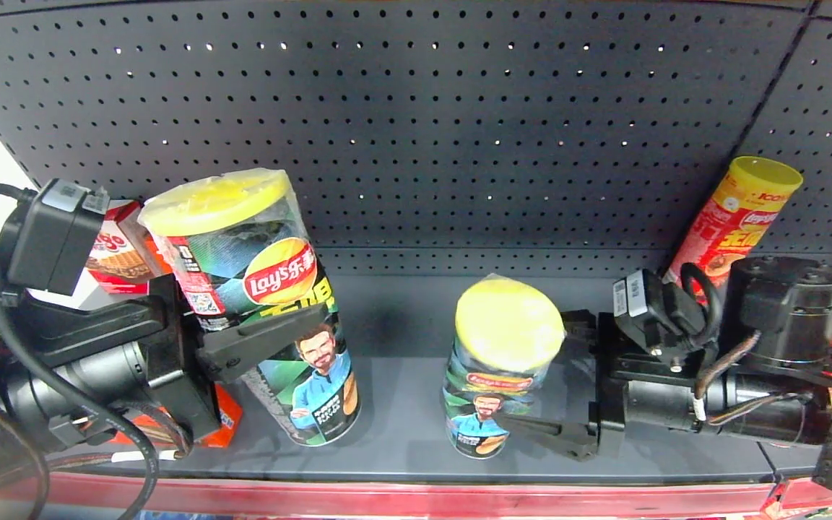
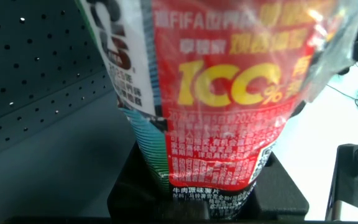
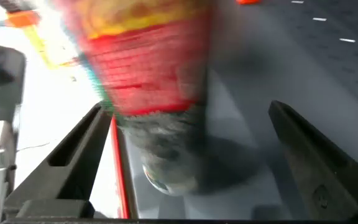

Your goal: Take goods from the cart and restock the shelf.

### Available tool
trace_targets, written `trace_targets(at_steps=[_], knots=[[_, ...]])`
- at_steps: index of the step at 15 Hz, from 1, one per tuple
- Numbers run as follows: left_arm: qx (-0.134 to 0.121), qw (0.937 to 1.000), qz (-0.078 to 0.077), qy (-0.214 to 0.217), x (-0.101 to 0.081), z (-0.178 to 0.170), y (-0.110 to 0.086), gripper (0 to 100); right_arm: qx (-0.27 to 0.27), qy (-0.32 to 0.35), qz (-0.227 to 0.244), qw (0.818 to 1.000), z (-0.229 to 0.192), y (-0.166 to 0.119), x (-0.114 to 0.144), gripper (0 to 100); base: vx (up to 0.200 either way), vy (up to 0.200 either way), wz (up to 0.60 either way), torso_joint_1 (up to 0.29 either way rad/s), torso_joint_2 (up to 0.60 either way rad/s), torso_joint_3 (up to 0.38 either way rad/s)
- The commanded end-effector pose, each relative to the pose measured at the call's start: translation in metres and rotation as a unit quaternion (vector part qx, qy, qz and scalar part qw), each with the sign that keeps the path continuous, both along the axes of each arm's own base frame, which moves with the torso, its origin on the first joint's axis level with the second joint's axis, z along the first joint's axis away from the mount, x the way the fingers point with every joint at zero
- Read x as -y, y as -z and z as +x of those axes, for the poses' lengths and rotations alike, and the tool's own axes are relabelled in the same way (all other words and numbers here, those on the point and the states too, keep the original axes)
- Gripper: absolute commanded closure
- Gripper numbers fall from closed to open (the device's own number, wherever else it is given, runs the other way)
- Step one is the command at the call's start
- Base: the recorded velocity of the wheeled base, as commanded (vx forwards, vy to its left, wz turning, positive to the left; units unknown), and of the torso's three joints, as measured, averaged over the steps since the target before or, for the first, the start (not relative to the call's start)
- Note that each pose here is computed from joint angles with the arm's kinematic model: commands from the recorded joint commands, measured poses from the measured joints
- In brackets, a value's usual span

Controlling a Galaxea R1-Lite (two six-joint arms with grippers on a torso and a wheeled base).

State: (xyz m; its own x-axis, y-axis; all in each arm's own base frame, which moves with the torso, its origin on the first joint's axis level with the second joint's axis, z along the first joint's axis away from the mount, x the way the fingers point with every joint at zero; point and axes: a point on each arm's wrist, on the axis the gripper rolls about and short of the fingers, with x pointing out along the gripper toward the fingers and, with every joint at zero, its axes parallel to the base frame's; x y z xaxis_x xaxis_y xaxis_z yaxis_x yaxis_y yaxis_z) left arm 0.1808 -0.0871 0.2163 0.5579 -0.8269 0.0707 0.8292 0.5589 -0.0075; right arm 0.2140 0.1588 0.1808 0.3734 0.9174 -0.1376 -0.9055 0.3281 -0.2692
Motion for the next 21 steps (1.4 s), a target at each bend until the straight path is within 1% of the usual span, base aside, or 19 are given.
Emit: trace_targets(at_steps=[1,2,5,6,7,9,10,11,12,13,15,17,19,20,21], knots=[[0.000,1.0000,0.000,0.000,0.000,0.000,0.000,100,0.029,0.008,0.020,0.999,-0.016,-0.019,0.011,0,0.000,0.000,0.00,0.000,0.00,0.000],[0.000,1.0000,0.000,0.000,0.000,0.000,0.000,100,0.053,0.042,0.032,0.997,-0.032,-0.038,0.023,0,0.000,0.000,0.00,0.000,0.00,0.000],[0.000,1.0000,0.000,0.000,0.000,0.000,0.000,100,0.075,0.096,0.051,0.991,-0.055,-0.061,0.051,0,0.000,0.000,0.00,0.000,0.00,0.000],[0.000,1.0000,0.000,0.000,0.000,0.000,0.000,100,0.089,0.122,0.063,0.987,-0.069,-0.070,0.066,0,0.000,0.000,0.00,0.000,0.00,0.000],[0.000,1.0000,0.000,0.000,0.000,0.000,0.000,100,0.095,0.148,0.070,0.982,-0.082,-0.075,0.077,0,0.000,0.000,0.00,0.000,0.00,0.000],[0.001,1.0000,-0.001,0.000,0.000,0.000,-0.001,100,0.092,0.195,0.072,0.974,-0.102,-0.078,0.092,0,0.000,0.000,0.00,0.000,0.00,0.000],[0.002,1.0000,-0.001,0.000,0.000,0.001,-0.001,100,0.078,0.253,0.063,0.962,-0.119,-0.073,0.103,0,0.000,0.000,0.00,0.000,0.00,0.000],[0.002,1.0000,-0.001,0.001,0.001,0.000,-0.001,100,0.055,0.282,0.061,0.956,-0.126,-0.064,0.108,0,0.000,0.000,0.00,0.000,0.00,0.000],[0.002,1.0000,-0.001,0.001,0.001,0.000,-0.001,100,0.049,0.303,0.068,0.949,-0.134,-0.057,0.114,0,0.000,0.000,0.00,0.000,0.00,0.000],[0.002,1.0000,-0.001,0.001,0.001,0.000,-0.001,100,0.050,0.332,0.068,0.940,-0.146,-0.044,0.122,0,0.000,0.000,0.00,0.000,0.00,0.000],[0.002,1.0000,-0.001,0.001,0.000,0.000,-0.001,100,0.049,0.366,0.066,0.927,-0.164,-0.021,0.134,0,0.000,0.000,0.00,0.000,0.00,0.000],[0.001,1.0000,-0.001,0.000,0.000,0.000,-0.001,100,0.032,0.425,0.062,0.903,-0.176,-0.001,0.145,0,0.000,0.000,0.00,0.000,0.00,0.000],[0.002,1.0000,-0.001,0.000,0.000,-0.001,-0.001,100,0.028,0.480,0.059,0.875,-0.190,0.019,0.154,0,0.000,0.000,0.00,0.000,0.00,0.000],[0.002,1.0000,-0.001,0.001,0.000,0.000,-0.001,100,0.029,0.498,0.059,0.864,-0.196,0.028,0.157,0,0.000,0.000,0.00,0.000,0.00,0.000],[0.002,1.0000,-0.001,0.002,0.001,0.000,-0.001,100,0.027,0.507,0.056,0.860,-0.199,0.034,0.158,0,0.000,0.000,0.00,0.000,0.00,0.000]])
